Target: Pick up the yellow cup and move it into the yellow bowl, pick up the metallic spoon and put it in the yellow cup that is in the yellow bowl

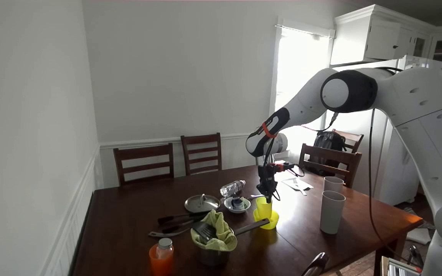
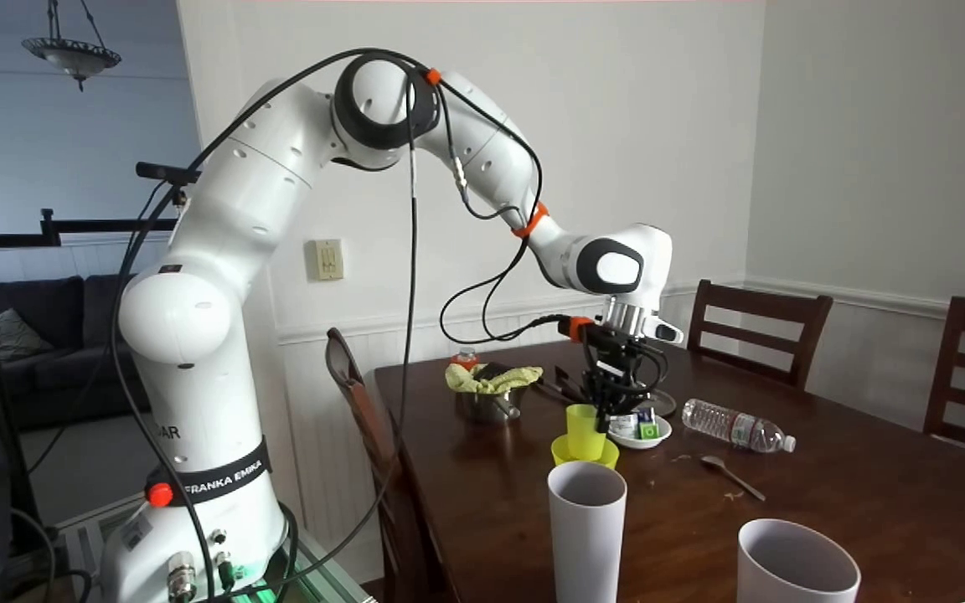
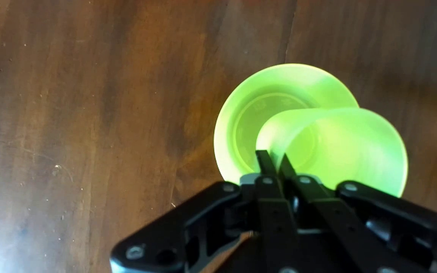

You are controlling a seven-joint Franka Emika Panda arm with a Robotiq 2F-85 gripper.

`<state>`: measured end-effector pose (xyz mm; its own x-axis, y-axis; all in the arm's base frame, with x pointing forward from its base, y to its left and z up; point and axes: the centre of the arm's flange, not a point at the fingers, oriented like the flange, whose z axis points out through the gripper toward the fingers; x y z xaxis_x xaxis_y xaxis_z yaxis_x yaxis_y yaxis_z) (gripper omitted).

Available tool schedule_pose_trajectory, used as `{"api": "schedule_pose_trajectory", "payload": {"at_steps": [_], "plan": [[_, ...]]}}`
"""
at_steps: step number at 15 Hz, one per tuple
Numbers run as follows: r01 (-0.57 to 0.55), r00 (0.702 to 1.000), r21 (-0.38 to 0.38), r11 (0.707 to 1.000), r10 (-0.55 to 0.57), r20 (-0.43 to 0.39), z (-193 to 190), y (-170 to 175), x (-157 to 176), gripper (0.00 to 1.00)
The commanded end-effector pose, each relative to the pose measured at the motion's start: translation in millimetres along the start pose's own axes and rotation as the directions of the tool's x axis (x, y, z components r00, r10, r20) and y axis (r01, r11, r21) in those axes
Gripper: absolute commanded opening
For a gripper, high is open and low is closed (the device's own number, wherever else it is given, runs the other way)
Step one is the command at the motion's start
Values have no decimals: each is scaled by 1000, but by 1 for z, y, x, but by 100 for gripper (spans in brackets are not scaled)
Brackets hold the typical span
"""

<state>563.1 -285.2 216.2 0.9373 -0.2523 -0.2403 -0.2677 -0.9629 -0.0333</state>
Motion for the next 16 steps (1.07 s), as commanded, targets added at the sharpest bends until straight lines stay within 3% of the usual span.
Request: {"api": "schedule_pose_trajectory", "payload": {"at_steps": [1,3,4,11,15,16], "plan": [[53,998,-31,998,-54,-27,10,-1,5,1],[69,997,-38,997,-70,-21,15,-1,6,1],[70,997,-38,997,-71,-21,16,-1,5,24],[14,997,-3,1000,-14,-79,-35,21,-25,71],[-162,972,82,983,174,-156,-82,64,-37,99],[-206,962,108,972,222,-159,-90,77,-36,100]]}}
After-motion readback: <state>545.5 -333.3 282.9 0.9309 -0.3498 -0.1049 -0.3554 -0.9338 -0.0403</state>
